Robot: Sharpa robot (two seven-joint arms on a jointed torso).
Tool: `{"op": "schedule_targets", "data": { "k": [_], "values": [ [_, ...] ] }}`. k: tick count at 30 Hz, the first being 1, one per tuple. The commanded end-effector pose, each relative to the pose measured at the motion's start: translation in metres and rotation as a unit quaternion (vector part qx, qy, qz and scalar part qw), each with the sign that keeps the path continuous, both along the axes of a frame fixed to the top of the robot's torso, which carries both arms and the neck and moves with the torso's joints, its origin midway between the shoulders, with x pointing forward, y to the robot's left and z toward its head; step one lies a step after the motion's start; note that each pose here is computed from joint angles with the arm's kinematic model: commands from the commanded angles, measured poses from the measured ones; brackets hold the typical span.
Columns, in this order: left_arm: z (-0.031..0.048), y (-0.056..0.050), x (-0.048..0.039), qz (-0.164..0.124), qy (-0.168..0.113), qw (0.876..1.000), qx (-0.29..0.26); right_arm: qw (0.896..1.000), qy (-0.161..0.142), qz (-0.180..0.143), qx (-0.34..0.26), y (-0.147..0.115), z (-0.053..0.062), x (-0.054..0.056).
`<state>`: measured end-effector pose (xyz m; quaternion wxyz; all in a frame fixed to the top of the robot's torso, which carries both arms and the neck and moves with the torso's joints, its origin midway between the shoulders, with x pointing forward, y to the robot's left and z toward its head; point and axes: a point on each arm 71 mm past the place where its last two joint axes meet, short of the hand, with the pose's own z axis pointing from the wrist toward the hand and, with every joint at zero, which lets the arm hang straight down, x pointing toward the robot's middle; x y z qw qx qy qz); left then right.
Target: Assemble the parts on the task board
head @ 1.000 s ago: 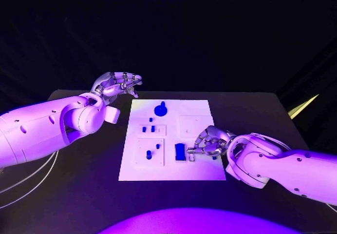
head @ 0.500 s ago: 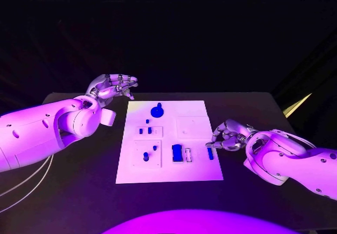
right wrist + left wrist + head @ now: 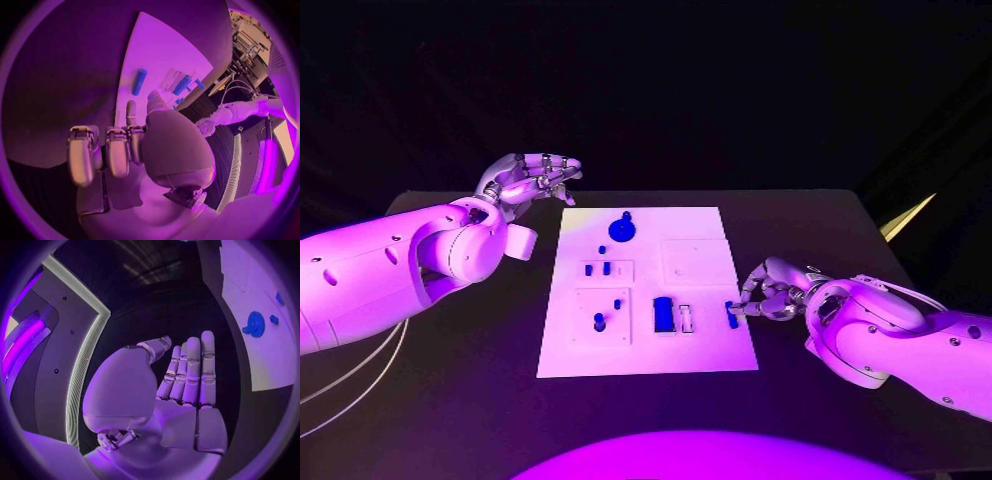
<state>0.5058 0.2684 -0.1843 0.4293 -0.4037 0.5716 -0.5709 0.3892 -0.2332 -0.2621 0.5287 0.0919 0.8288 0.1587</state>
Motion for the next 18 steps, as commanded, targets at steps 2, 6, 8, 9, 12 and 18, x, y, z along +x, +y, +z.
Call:
{"op": "schedule_targets", "data": {
  "k": [2,6,8,9,12,18],
  "values": [
    [0.0004,-0.002,-0.0004,-0.003,0.0,1.0,-0.002,1.0,0.01,0.002,-0.004,0.003,-0.007,0.0],
    [0.0004,-0.001,-0.0004,-0.003,0.0,1.0,-0.002,1.0,0.019,0.001,-0.007,0.005,-0.013,0.0],
    [0.0004,-0.001,-0.0005,-0.003,0.0,1.0,-0.002,1.0,0.022,0.001,-0.007,0.007,-0.015,0.001],
    [0.0004,-0.001,-0.0004,-0.003,0.0,1.0,-0.002,1.0,0.023,0.001,-0.007,0.007,-0.016,0.001],
    [0.0004,-0.001,-0.0005,-0.003,0.0,1.0,-0.002,1.0,0.028,0.002,-0.01,0.009,-0.019,0.001],
    [0.0004,-0.001,-0.0005,-0.003,0.0,1.0,-0.002,0.999,0.034,0.002,-0.017,0.01,-0.024,0.003]
  ]
}}
